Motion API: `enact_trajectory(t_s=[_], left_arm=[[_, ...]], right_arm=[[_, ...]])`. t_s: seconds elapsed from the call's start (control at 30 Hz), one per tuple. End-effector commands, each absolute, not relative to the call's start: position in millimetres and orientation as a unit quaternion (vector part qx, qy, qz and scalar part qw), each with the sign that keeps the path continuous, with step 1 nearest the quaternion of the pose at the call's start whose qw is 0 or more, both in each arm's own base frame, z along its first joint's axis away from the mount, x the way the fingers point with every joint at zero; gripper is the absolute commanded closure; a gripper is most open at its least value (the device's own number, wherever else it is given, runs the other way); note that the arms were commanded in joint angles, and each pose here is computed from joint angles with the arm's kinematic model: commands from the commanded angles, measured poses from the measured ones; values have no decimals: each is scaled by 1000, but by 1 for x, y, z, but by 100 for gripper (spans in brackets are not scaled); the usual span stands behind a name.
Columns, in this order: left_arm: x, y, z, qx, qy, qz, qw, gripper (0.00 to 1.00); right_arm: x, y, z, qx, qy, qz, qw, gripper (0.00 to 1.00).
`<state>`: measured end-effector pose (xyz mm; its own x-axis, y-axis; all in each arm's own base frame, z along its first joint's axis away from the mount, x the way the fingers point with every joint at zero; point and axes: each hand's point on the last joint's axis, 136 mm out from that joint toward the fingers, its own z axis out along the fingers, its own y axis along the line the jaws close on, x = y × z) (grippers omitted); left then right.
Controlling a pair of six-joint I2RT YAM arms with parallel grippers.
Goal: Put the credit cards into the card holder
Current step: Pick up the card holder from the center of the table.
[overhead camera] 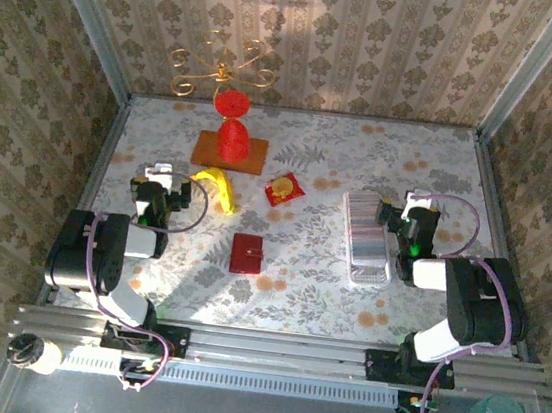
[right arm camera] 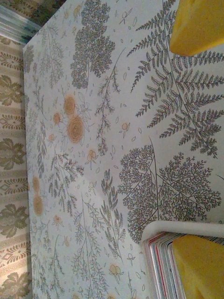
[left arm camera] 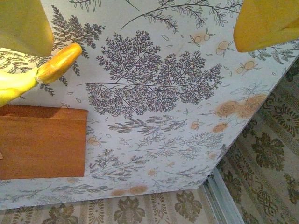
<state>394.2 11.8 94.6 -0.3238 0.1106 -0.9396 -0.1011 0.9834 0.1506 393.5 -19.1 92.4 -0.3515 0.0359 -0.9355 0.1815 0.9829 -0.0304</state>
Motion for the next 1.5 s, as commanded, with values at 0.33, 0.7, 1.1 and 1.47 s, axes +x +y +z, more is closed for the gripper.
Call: enact_trajectory(t_s=[0.33, 0.7, 1.1, 1.47], left_arm=[[337, 36, 197, -159, 765, 85, 618, 0], [276, -2, 172, -258, 800, -174, 513, 0], [228, -120, 124, -127, 861, -357, 340, 7], [215, -174, 85, -80, 882, -376, 273, 28]], right_arm=[[324, -43, 192, 258, 793, -21, 551, 0], [276, -6, 236, 230, 781, 138, 564, 1], [267, 197, 211, -42, 896, 254, 363, 40], [282, 346, 110, -123, 932, 276, 199, 90]])
